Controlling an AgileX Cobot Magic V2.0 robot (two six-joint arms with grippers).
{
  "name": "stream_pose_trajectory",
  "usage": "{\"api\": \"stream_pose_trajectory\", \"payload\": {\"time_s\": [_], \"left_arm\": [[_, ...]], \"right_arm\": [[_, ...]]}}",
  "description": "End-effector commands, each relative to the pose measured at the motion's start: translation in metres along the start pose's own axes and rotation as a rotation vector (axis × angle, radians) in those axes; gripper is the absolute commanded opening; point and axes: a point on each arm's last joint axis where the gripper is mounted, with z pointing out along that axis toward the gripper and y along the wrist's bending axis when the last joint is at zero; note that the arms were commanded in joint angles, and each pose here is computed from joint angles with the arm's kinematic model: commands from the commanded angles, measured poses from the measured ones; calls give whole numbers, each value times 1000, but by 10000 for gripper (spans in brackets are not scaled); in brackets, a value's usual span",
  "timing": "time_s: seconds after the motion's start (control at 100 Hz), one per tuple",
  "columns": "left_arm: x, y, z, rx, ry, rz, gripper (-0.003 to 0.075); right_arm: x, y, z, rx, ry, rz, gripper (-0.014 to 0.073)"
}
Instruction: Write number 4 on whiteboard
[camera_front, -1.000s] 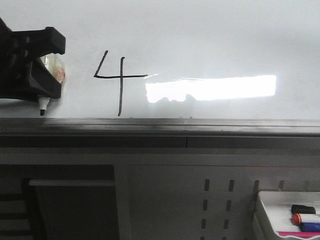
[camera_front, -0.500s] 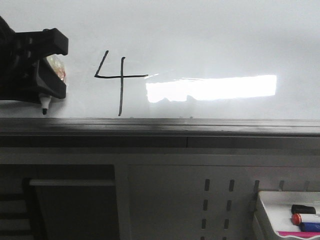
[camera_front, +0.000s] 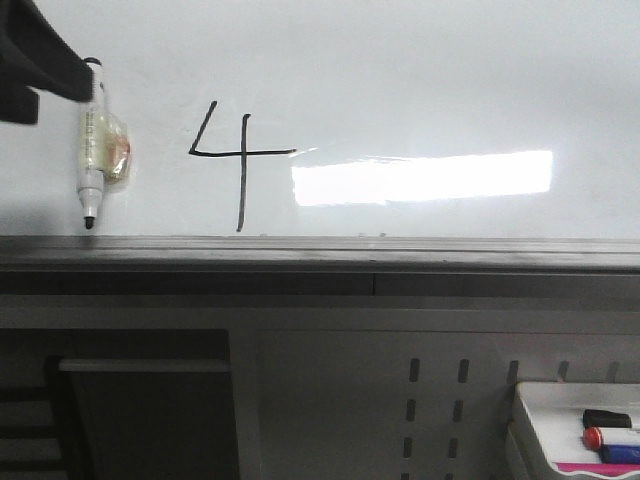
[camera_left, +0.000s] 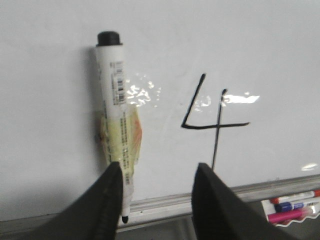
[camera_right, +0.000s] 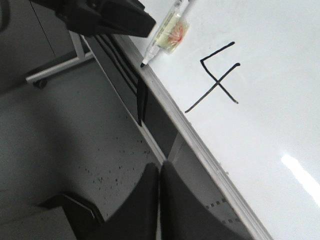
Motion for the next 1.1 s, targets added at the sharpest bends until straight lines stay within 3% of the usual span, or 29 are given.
{"api": "stream_pose_trajectory", "payload": {"time_s": [0.0,0.03,0.24,0.55,0.76,1.09], "left_arm": [[-14,-7,-34,56,-170,35,59],[-13,-7,-46,68,-212,56,-20],[18,3,-105,99,-404,272,-20],[67,22,-140,111,-574,389,-20],[77,27,-138,112,-574,387,-20],[78,28,-137,112,-570,385,-20]], "right_arm": [[2,0,-32,43,-240,-1,-60],[9,1,-38,50,-288,-1,-60],[80,12,-82,101,-591,-8,-60],[164,26,-96,122,-719,-7,-65],[183,29,-100,131,-775,-7,-65],[183,29,-100,132,-778,-6,-65]]}}
